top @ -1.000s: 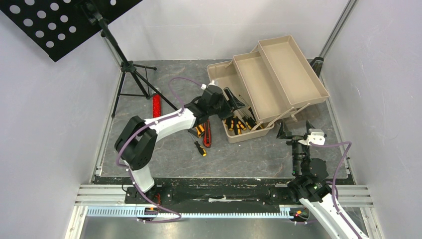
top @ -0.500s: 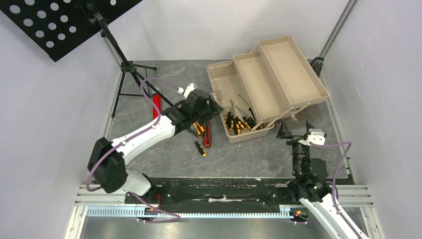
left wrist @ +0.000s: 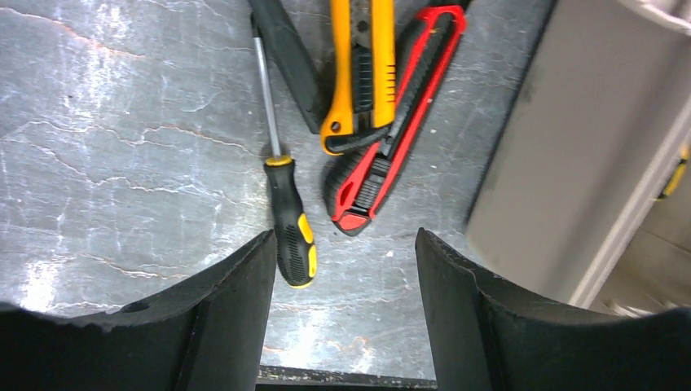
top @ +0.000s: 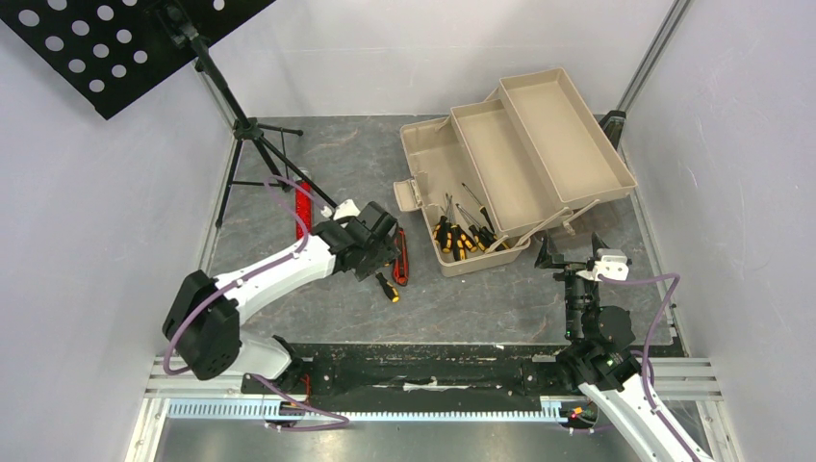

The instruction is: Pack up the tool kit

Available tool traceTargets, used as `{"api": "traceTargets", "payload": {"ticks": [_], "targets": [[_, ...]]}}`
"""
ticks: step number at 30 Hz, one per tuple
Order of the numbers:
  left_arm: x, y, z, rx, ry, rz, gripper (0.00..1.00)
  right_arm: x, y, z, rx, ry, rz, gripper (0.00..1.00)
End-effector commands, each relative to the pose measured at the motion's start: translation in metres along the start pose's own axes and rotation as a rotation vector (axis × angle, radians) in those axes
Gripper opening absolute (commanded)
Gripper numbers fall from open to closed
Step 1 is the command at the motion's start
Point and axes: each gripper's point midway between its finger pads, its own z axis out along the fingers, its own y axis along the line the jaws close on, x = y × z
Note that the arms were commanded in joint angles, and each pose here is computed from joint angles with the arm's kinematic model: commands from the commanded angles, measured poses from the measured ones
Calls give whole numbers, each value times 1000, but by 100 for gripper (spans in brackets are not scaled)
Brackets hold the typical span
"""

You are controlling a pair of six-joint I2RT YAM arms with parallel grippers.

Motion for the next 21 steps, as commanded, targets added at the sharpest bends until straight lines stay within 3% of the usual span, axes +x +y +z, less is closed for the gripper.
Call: {"api": "traceTargets", "payload": {"ticks": [1, 21], "targets": [[2, 17, 12, -104, -19, -19, 68, -18, -6, -2, 22, -71, 43, 98], [38, 57, 53, -276, 96, 21, 56, -18, -6, -2, 26, -70, 43, 98]]}}
